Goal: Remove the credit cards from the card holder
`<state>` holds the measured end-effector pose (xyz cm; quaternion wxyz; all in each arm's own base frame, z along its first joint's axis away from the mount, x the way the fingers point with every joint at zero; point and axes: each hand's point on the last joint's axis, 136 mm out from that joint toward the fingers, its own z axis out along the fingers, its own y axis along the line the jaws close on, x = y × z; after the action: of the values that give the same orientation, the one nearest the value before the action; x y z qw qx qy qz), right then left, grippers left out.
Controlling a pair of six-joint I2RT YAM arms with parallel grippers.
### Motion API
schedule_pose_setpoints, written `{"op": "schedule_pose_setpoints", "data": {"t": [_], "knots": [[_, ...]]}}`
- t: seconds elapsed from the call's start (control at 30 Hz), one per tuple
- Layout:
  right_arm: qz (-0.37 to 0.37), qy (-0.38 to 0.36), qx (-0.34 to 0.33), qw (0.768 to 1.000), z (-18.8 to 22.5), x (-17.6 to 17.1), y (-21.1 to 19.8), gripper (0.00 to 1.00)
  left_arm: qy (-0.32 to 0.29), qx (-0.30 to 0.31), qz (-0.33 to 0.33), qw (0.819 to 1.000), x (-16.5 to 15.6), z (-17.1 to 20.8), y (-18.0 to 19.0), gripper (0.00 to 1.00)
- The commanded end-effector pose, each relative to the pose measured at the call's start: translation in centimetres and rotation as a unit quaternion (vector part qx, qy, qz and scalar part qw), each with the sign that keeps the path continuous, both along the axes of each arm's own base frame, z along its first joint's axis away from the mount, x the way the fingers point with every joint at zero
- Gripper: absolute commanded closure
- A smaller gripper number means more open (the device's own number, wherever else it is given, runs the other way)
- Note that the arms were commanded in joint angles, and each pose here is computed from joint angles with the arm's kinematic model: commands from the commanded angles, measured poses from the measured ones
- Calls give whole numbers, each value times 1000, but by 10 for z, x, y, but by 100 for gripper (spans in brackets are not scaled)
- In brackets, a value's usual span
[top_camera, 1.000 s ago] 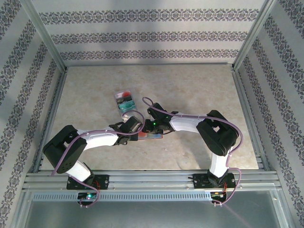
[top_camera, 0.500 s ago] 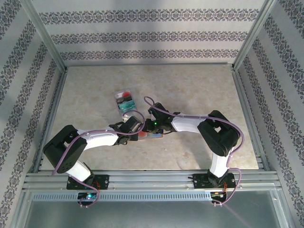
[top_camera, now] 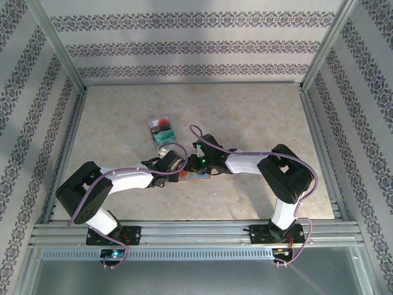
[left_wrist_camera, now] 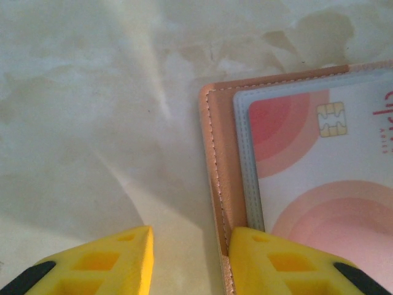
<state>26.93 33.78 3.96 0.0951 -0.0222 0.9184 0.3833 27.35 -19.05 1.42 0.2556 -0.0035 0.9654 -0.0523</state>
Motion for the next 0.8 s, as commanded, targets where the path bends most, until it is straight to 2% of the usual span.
{"op": "schedule_pose_setpoints", "data": {"t": [0.0,0.2,0.43,0.77], "knots": [[7,2,37,999,3,0,8,70,65,-69,-52,994,-18,-23,-35,60],[6,10,67,998,-3,2,12,66,67,-69,-51,994,-19,-24,-34,60],[7,14,93,996,-4,1,15,70,64,-69,-44,995,-19,-22,-32,60],[-9,10,113,994,4,4,6,74,41,-49,-17,998,-17,-11,-15,44]]}}
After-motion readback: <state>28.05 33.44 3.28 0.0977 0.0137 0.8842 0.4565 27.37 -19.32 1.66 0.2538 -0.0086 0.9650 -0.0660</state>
